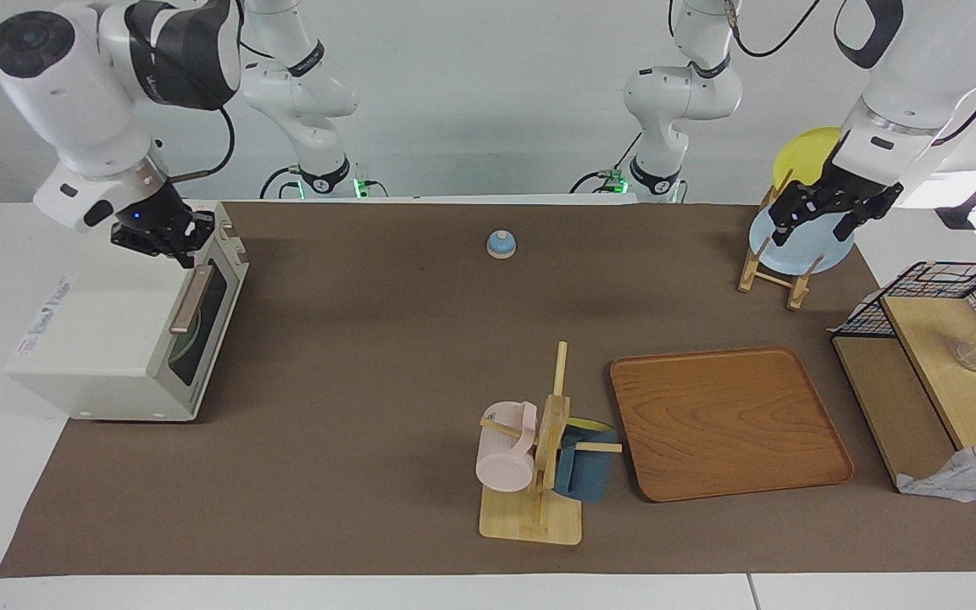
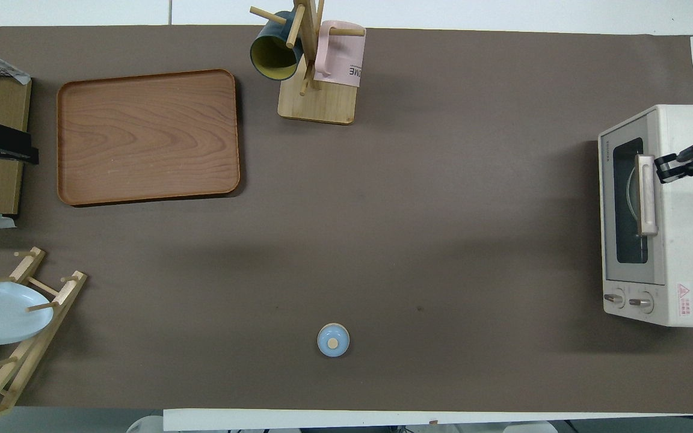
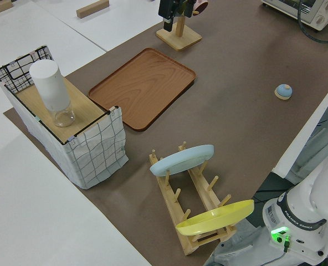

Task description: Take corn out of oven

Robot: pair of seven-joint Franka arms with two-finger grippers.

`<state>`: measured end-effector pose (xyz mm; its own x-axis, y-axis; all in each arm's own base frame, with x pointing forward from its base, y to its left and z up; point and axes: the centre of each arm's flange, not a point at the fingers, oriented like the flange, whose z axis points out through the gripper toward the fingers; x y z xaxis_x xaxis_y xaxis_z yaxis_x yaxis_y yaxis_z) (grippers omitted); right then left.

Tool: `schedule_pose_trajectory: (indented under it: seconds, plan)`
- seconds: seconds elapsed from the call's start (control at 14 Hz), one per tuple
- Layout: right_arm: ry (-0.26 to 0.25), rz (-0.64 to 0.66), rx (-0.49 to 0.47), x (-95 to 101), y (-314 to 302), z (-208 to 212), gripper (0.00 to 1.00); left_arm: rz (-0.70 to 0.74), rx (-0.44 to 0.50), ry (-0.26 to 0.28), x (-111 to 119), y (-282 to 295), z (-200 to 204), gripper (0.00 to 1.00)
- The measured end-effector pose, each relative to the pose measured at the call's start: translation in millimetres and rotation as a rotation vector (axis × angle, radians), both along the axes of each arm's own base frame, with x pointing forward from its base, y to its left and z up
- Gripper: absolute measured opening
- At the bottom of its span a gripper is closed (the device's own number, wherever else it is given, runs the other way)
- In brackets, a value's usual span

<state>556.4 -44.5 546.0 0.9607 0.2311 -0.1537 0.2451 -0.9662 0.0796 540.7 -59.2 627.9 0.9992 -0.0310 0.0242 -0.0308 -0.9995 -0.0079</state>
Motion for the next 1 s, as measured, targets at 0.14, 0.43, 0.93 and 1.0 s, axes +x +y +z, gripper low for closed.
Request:
schedule_pose_trajectory:
  seconds: [0.14,0.43,0.93,1.0]
  plan:
    - [0.01,0.021,-0.029,-0.9,-6.3,-19.2,0.01,0.0,0.0,0.0,0.0,0.0,0.0,1.0]
    - [-0.01,0.019,-0.033,-1.0,-22.5,-44.1,0.01,0.0,0.0,0.0,0.0,0.0,0.0,1.0]
    - [-0.025,0.037,-0.032,-2.8,-21.9,-74.4,0.01,0.0,0.0,0.0,0.0,0.0,0.0,1.0]
    - [-0.026,0.047,-0.032,-2.3,-16.7,-74.9,0.01,0.0,0.0,0.0,0.0,0.0,0.0,1.0]
